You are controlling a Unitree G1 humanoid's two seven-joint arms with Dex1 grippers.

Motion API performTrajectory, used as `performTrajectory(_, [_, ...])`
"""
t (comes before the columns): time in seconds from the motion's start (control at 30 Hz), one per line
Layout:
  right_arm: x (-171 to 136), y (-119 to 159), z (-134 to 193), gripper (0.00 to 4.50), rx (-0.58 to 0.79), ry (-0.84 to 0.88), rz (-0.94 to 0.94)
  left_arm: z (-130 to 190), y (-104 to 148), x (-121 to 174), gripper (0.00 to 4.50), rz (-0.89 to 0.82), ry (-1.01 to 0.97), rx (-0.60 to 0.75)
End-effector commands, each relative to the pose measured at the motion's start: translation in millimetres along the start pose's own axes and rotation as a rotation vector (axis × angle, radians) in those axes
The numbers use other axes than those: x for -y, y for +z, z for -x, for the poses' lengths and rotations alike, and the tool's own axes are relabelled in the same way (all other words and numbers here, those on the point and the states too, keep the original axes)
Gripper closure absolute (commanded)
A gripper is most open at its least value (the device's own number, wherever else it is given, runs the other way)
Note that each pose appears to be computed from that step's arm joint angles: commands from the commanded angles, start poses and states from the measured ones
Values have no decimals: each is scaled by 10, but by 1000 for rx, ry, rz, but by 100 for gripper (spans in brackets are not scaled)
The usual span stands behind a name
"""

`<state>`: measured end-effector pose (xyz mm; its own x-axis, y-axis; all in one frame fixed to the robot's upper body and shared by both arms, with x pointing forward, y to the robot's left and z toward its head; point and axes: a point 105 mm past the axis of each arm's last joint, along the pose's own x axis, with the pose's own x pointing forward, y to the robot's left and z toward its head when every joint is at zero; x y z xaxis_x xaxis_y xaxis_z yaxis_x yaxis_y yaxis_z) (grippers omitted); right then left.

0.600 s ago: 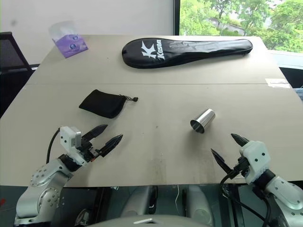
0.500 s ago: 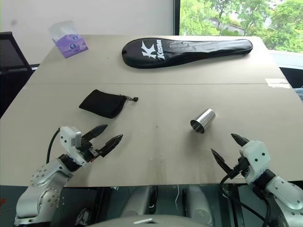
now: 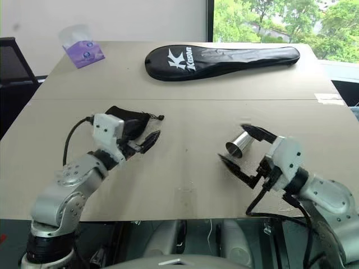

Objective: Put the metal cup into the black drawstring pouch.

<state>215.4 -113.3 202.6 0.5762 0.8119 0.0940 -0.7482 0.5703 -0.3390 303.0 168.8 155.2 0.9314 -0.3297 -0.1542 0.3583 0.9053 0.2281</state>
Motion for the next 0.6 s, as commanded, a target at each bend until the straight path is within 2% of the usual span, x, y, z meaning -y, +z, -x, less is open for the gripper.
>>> performTrajectory(0.03, [-39, 180, -99, 0, 42, 60, 20, -38, 80, -81, 2, -157, 156, -109])
performTrajectory(0.17, [15, 240, -166, 0, 48, 79, 34, -183, 113, -60, 2, -248, 204, -205])
performTrajectory(0.33, [-22, 152, -193, 0, 17, 79, 36, -268, 62, -234, 2, -313, 311, -329])
performTrajectory(0.6, [-68, 132, -161, 0, 16, 72, 25, -330, 91, -423, 2, -431, 443, -446])
